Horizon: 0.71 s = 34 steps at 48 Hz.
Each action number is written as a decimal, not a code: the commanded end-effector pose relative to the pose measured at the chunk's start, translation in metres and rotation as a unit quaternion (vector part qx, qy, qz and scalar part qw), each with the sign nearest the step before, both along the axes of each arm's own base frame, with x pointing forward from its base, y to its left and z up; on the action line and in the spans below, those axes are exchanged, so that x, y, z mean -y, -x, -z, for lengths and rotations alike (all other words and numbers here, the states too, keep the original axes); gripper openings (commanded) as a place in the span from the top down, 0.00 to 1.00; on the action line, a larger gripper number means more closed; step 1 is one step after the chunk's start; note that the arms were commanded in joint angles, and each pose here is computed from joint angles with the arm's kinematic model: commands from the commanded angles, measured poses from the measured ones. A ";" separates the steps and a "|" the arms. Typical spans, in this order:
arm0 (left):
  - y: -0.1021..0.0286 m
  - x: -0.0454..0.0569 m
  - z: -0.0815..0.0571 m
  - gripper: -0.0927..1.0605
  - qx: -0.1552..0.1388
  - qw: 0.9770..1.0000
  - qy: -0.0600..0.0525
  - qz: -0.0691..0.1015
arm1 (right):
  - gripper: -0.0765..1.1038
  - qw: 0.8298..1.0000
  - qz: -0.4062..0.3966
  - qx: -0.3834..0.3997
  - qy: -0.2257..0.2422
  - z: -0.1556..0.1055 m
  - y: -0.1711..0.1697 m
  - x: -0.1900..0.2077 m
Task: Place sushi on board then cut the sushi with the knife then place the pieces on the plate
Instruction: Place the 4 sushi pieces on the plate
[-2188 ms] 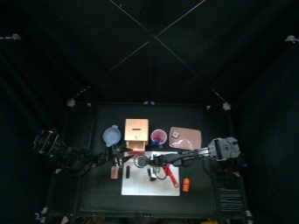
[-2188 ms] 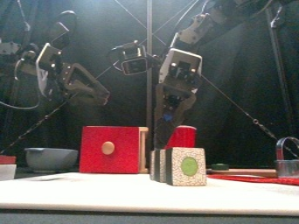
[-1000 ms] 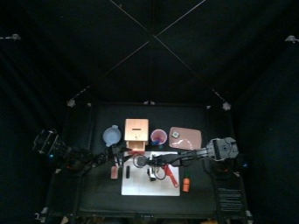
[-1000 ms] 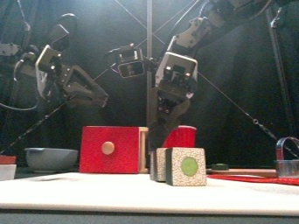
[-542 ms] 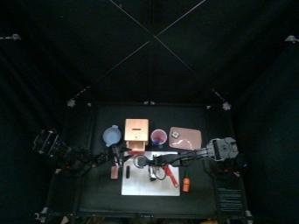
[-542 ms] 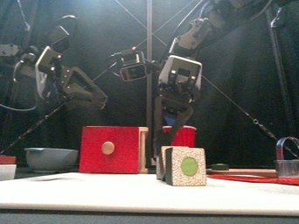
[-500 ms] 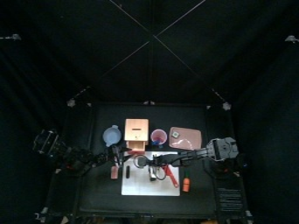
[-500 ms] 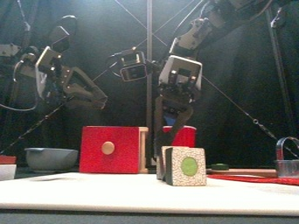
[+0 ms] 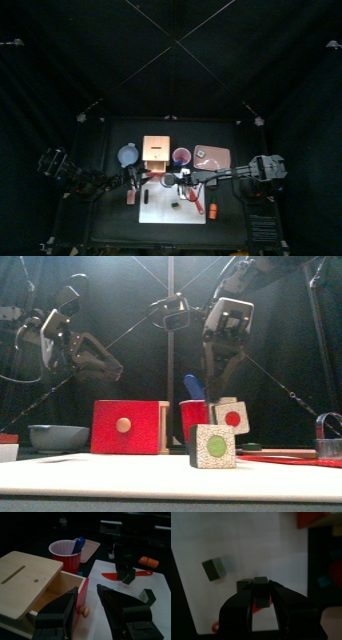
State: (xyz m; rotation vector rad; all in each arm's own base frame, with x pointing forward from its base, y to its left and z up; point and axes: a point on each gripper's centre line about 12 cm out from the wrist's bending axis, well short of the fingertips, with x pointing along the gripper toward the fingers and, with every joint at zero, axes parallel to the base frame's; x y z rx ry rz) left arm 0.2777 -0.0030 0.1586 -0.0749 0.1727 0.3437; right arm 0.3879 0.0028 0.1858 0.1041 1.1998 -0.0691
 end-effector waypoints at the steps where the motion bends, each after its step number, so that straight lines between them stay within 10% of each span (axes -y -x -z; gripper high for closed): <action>1: -0.004 0.001 -0.005 0.26 0.011 1.000 0.001 -0.001 | 0.51 0.999 0.027 0.035 -0.004 -0.034 0.017 0.015; 20: -0.005 0.002 -0.004 0.26 0.008 1.000 0.001 0.001 | 0.51 0.980 0.195 0.006 0.048 -0.037 0.126 0.080; 34: -0.008 0.002 -0.001 0.26 0.004 1.000 -0.001 0.000 | 0.51 0.919 0.390 0.054 0.013 -0.012 0.189 0.137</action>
